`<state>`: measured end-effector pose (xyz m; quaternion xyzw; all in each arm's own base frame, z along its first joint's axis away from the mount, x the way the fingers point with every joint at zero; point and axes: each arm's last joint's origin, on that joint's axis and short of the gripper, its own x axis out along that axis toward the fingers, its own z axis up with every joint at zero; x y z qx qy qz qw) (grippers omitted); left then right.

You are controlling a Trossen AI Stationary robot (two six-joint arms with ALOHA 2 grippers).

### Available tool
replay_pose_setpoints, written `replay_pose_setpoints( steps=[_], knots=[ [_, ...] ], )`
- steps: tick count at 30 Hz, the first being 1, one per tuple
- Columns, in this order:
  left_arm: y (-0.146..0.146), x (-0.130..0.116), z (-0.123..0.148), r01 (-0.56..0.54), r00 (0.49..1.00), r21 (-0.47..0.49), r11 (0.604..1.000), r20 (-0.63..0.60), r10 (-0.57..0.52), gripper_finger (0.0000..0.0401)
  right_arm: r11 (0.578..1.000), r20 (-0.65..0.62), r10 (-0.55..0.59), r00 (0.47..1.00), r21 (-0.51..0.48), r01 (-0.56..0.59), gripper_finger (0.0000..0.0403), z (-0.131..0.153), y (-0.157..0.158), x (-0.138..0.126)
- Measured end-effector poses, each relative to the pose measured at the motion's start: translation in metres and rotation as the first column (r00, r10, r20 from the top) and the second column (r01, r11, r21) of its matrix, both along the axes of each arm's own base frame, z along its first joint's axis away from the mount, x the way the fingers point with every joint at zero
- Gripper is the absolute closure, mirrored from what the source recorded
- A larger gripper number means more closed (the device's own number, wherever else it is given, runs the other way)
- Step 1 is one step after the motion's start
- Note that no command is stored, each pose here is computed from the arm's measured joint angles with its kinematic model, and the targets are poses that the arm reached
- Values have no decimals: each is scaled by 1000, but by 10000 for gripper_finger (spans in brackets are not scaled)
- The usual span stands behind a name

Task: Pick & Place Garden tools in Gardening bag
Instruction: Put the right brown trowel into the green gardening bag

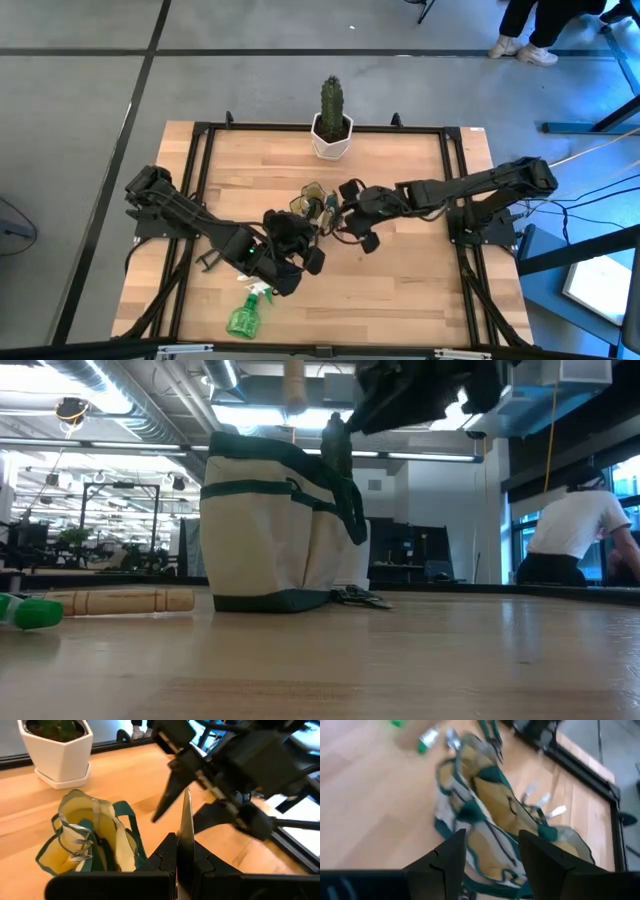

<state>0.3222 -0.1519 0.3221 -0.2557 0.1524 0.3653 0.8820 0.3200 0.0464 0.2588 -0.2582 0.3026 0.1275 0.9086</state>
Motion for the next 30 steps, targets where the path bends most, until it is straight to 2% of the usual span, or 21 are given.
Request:
replay_pose_setpoints(
  steps=[4,13,18,25,30],
  knots=[
    [-1,-8,7,-3,1000,-4,1000,17,3,399,999,-71,-35,997,-20,33,222,-9,-11,19],
    [-9,-17,14,7,998,-19,1000,61,-6,399,997,-215,-24,976,-78,7,221,-29,-21,55],
    [-15,-20,13,7,997,-25,1000,76,-5,399,994,-222,-52,974,-105,30,232,-29,-24,58],
    [-16,-21,12,10,997,-19,1000,72,-9,399,989,-198,-64,978,-147,35,283,-21,-27,56],
    [-13,-20,13,-11,997,2,1000,77,11,399,994,-234,-34,972,-108,9,298,-24,-30,54]
  ],
)
